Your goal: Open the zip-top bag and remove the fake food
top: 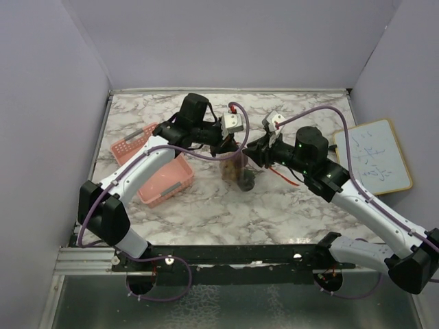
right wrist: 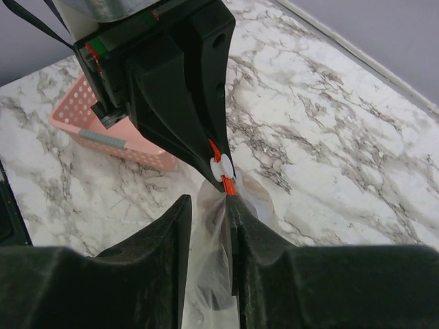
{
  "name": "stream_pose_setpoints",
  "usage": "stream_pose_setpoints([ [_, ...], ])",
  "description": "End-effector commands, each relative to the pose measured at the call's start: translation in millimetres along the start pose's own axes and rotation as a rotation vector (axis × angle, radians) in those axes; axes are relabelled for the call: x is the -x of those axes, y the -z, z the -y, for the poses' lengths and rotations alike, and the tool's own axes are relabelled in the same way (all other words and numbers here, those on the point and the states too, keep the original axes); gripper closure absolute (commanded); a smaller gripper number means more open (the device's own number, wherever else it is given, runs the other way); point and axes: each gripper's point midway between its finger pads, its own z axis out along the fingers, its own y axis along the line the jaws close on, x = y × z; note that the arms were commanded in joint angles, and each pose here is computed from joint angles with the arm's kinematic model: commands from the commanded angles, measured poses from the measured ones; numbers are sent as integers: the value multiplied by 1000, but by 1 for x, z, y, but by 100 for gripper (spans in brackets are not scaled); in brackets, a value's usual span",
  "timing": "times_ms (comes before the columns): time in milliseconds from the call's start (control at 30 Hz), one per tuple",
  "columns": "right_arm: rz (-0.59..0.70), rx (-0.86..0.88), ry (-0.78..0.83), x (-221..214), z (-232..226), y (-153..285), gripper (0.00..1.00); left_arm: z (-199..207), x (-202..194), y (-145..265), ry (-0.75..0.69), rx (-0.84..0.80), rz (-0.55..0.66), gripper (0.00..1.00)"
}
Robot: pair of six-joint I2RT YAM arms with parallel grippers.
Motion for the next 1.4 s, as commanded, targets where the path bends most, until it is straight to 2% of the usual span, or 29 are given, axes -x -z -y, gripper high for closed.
stream_pose_setpoints([
  [0, 92, 27, 59, 14, -2, -5, 71, 6, 2, -1, -4, -48, -13, 100],
  [300, 118, 79, 75, 6, -9, -15, 63, 18, 1, -2, 24, -128, -17, 100],
  [533, 109, 81, 71, 8, -7, -25, 63, 27, 9, -1, 5, -168, 19, 100],
  [667, 93, 81, 62, 2, -6, -29, 75, 31, 12, 2, -9, -177, 37, 100],
  [833, 89, 66, 57, -1, -4, -28, 86, 30, 11, 2, -10, -168, 35, 100],
  [933, 108, 53, 64, 6, -3, -24, 87, 28, 6, -1, 5, -170, 17, 100],
  [1033, 118, 35, 69, 11, 0, -22, 81, 28, 2, -4, 15, -177, 11, 100],
  [1100, 115, 28, 71, 12, 2, -22, 84, 28, 2, -4, 16, -181, 13, 100],
  [1200, 109, 24, 71, 10, 3, -22, 98, 28, 2, -4, 16, -181, 12, 100],
  [1367, 111, 11, 64, 9, 3, -18, 99, 25, 0, -4, 11, -159, -3, 100],
])
